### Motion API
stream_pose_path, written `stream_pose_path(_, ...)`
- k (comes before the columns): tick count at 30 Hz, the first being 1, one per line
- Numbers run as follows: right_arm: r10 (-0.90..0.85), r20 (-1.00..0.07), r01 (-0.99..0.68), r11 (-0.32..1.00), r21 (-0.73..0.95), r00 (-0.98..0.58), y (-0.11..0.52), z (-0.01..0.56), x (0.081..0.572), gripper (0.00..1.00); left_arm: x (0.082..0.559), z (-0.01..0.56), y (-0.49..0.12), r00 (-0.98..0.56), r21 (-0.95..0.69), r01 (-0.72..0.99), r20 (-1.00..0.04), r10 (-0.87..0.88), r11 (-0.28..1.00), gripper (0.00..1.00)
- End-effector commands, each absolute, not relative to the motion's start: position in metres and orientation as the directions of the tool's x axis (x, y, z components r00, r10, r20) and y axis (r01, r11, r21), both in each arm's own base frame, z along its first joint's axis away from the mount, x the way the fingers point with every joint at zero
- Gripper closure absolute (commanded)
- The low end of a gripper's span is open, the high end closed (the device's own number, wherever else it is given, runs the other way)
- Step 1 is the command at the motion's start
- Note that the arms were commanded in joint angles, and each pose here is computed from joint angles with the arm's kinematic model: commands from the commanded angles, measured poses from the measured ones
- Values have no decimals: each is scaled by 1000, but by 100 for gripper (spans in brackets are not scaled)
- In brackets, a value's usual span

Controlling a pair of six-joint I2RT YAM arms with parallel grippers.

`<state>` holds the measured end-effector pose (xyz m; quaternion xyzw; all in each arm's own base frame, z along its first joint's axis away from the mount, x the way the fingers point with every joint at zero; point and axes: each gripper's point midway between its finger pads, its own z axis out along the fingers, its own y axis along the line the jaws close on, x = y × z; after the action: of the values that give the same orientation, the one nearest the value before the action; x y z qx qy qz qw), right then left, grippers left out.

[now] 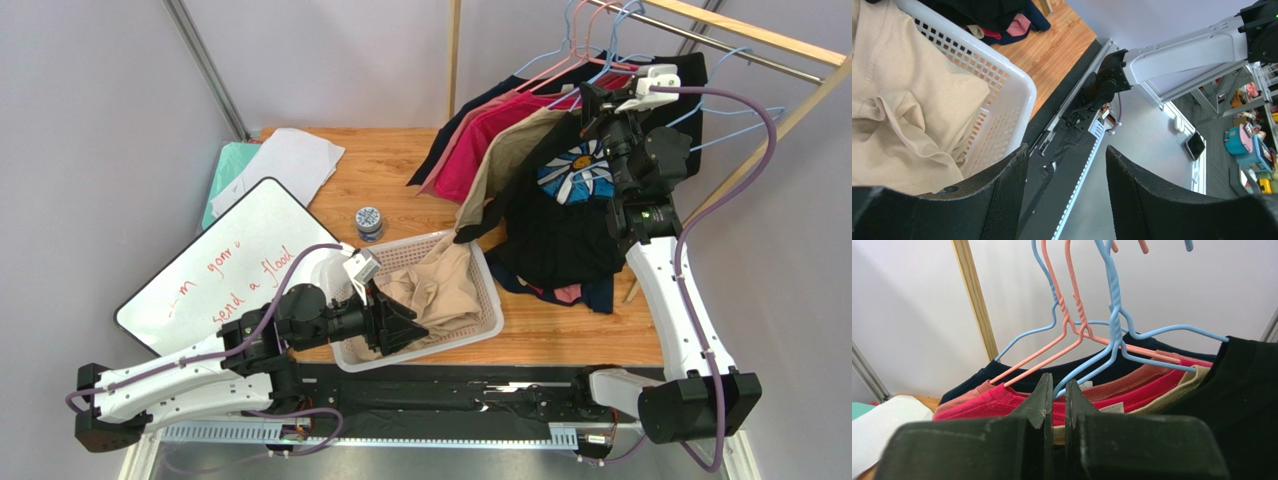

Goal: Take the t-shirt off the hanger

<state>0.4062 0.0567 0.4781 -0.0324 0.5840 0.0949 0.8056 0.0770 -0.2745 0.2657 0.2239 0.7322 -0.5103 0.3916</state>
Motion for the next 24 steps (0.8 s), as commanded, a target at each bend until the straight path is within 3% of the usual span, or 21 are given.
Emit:
stream_pose_path(1, 33, -847, -197, 977, -86, 530, 60, 540, 369, 100, 74, 289, -277, -568, -566, 754, -817, -102, 332, 37)
stream_pose_path(12, 61, -847, -240, 967, -80, 528, 64, 520, 342, 100, 74, 292, -283, -568, -566, 759, -817, -98, 322, 37)
stream_pose_path(16, 134, -903, -167, 983, 70, 407, 46, 511, 364, 100, 73, 292, -286, -571, -566, 761, -816, -86, 316, 37)
stream_pose_path(17, 233, -884, -135, 972, 194, 406, 36, 526, 364, 95, 73, 292, -287, -572, -566, 763, -816, -84, 313, 37)
stream_pose_path(18, 281, -883, -113, 960, 257, 377, 31, 527, 367, 83, 73, 292, -287, -573, -569, 761, -815, -87, 311, 37)
stream_pose_path(19, 324, -915, -61, 946, 319, 241, 30, 494, 383, 72, 73, 290, -288, -575, -570, 760, -814, -85, 312, 37)
stream_pose_path(20, 362, -902, -63, 932, 358, 236, 31, 508, 381, 58, 73, 291, -289, -577, -574, 759, -812, -93, 308, 37)
stream_pose_path(24, 478, -870, -34, 878, 477, 121, 36, 486, 388, 40, 71, 289, -292, -583, -576, 759, -809, -77, 303, 37)
